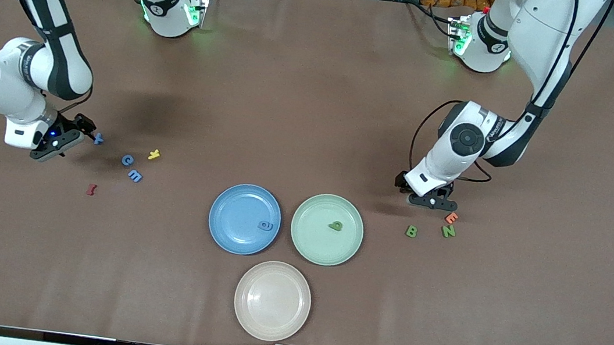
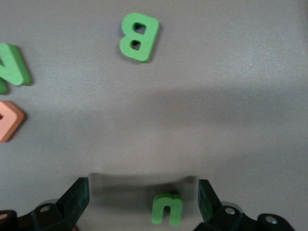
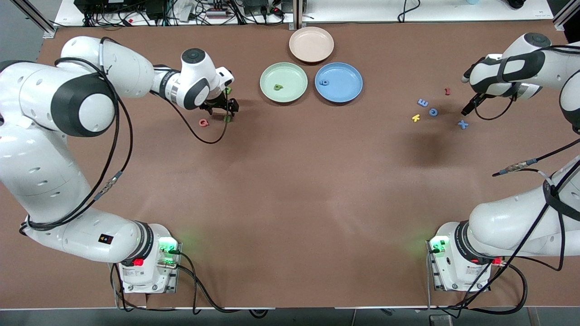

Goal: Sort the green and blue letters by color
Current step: 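Grasp the blue X with the right gripper while the left grasps green n, then drop the blue X on the blue plate while the left drops green n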

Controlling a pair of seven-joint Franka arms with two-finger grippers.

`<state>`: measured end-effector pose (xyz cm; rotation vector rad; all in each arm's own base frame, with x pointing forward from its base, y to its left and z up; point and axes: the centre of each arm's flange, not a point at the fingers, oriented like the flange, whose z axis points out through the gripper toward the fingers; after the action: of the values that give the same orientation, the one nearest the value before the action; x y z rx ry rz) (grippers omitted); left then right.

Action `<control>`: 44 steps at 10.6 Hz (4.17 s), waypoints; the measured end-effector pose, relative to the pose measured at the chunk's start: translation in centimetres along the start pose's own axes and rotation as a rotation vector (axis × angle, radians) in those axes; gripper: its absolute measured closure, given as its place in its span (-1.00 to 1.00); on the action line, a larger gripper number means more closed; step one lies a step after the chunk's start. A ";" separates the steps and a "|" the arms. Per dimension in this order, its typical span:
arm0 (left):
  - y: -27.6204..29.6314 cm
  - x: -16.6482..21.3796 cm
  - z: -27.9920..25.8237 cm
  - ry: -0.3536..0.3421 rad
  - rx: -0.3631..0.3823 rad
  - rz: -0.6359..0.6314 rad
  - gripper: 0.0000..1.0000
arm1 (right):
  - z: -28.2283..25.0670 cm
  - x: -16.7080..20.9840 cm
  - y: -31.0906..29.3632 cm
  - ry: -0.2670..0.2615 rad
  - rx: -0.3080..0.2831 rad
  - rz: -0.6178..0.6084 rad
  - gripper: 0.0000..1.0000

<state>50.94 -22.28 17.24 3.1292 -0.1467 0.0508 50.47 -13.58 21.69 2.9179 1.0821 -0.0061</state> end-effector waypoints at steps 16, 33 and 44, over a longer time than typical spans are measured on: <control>1.4 0.0 0.3 -0.115 0.034 0.045 -1.00 | 5.0 -2.7 -3.8 0.013 -0.036 -0.039 -0.37; 4.9 6.1 -6.6 0.048 -0.043 -0.258 0.47 | -2.7 11.8 -5.2 -0.031 0.041 0.185 0.43; 14.2 12.1 -4.5 0.165 -0.198 -0.596 0.47 | -6.2 33.4 -20.9 0.052 0.099 0.524 0.43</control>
<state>61.49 -37.46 22.21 2.8172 0.7261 0.2661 62.15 24.18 26.90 3.2074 0.2997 0.0296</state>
